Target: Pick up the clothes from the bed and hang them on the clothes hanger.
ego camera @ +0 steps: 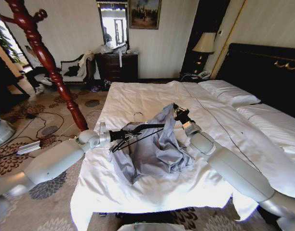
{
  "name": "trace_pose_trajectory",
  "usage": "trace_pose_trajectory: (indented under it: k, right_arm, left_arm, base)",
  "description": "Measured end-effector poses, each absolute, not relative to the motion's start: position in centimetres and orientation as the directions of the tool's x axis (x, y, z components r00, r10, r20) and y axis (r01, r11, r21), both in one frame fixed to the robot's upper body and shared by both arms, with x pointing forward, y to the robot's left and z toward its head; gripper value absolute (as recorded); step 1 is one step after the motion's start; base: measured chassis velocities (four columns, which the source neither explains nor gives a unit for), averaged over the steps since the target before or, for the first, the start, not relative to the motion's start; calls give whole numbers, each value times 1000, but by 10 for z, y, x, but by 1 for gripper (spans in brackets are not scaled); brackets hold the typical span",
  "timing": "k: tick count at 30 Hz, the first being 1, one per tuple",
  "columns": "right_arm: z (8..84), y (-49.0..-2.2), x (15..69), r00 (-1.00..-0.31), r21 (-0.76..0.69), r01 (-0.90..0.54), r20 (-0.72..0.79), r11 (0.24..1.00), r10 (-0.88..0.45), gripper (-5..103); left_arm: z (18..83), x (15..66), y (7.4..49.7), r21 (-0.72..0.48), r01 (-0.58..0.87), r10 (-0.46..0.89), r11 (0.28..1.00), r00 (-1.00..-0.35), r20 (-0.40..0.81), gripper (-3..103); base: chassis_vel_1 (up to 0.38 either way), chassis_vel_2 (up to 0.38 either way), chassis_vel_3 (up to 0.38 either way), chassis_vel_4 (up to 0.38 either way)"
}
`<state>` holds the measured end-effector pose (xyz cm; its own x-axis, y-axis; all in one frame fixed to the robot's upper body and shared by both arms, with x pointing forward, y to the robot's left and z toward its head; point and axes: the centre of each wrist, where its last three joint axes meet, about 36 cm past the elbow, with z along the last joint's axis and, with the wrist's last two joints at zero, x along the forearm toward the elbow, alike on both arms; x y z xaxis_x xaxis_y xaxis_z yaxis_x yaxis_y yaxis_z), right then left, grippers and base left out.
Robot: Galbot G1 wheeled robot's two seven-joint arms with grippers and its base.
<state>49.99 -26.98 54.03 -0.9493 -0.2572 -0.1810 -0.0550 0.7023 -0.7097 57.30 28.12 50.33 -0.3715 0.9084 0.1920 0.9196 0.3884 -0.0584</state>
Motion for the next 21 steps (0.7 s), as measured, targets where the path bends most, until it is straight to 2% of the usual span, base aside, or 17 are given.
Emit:
trace_pose_trajectory:
  k: [12, 21]
  right_arm:
    - [558, -275, 488, -949, -680, -69, -181, 730, -259, 0]
    - [559, -280, 475, -958, -649, -91, -151, 755, -246, 0]
  left_arm:
    - [510, 567, 245, -114, 932, 933, 345, -326, 155, 15]
    - [509, 577, 232, -121, 926, 929, 358, -340, 147, 15]
  base:
    - [0, 0, 0, 0]
    - [0, 0, 0, 0]
